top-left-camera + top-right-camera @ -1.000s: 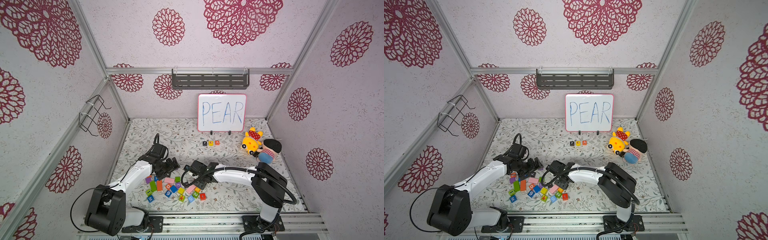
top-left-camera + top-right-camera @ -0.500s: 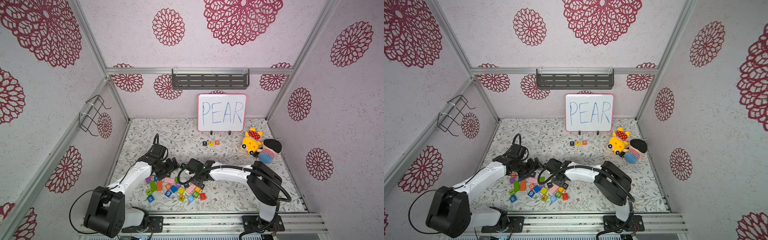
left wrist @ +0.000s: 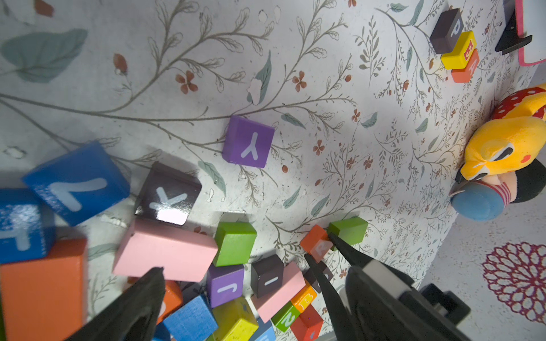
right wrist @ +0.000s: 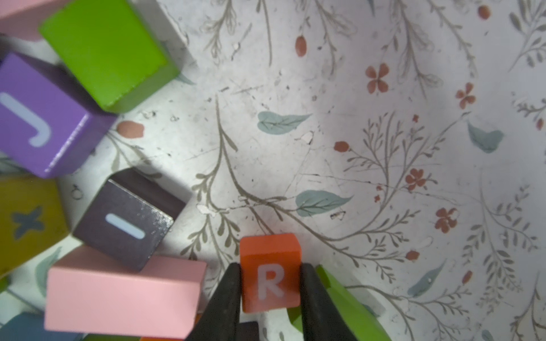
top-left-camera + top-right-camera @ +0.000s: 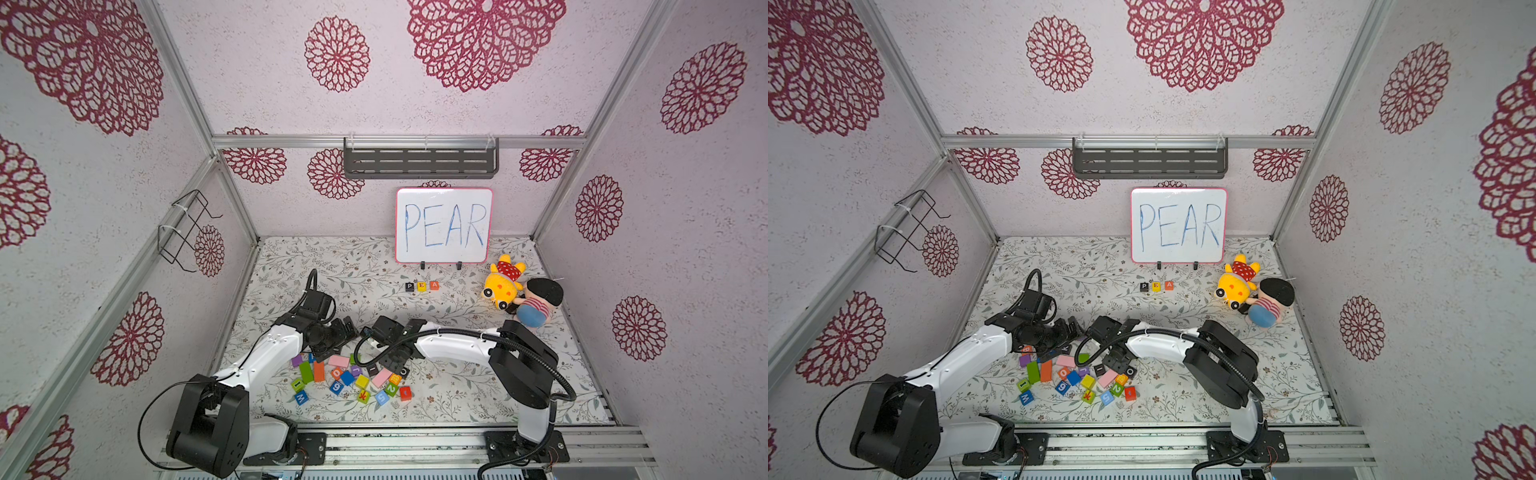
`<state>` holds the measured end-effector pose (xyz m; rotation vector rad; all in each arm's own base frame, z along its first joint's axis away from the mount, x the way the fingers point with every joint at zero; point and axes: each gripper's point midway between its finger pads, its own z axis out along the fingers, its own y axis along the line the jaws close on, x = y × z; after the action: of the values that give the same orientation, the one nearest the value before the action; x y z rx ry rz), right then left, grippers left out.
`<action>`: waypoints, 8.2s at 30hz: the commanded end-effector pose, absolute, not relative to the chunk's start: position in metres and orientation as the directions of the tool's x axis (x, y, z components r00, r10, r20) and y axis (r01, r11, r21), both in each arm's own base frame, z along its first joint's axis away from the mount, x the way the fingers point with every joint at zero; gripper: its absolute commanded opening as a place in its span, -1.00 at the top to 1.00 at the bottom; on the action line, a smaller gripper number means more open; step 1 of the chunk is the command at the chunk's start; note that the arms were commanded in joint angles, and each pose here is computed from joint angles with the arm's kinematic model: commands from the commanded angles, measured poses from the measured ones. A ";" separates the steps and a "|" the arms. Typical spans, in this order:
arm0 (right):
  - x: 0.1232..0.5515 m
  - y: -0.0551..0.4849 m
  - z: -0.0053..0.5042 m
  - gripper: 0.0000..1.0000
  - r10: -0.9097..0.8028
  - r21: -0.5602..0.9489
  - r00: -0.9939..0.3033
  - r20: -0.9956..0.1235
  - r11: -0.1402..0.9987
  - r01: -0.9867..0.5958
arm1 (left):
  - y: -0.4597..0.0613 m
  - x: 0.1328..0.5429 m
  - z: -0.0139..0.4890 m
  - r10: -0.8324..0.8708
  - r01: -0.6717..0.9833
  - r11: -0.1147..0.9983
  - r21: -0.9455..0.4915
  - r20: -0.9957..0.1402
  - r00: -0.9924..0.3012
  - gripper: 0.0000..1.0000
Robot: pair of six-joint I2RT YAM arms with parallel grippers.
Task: Spell the uppercase word “pear” with letter blocks
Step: Pick up the letter block from the center of the board, then place the letter block at the center of the board, then reset both arms
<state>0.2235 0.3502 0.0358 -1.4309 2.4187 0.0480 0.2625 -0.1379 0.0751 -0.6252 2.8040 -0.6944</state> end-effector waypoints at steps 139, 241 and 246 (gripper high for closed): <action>0.514 0.140 0.042 0.34 0.058 -0.031 -0.953 -0.297 0.997 0.071 | -0.240 0.474 0.114 -0.289 -0.179 0.769 -0.613 -0.084 -0.954 -0.96; 0.387 0.053 0.151 -0.30 -0.259 -0.298 -0.281 -0.924 0.948 0.108 | -0.045 0.383 0.160 -0.172 -0.229 0.973 -0.024 -0.740 -0.650 -0.96; 0.388 0.030 0.149 -0.37 -0.266 -0.310 -0.250 -0.931 0.938 0.158 | -0.024 0.385 0.175 -0.056 -0.199 0.977 0.079 -0.803 -0.593 -0.98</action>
<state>0.3854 0.0444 0.1310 -0.1294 1.8689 -0.3527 0.3827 -0.0461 0.1618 -0.2497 2.2791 0.0505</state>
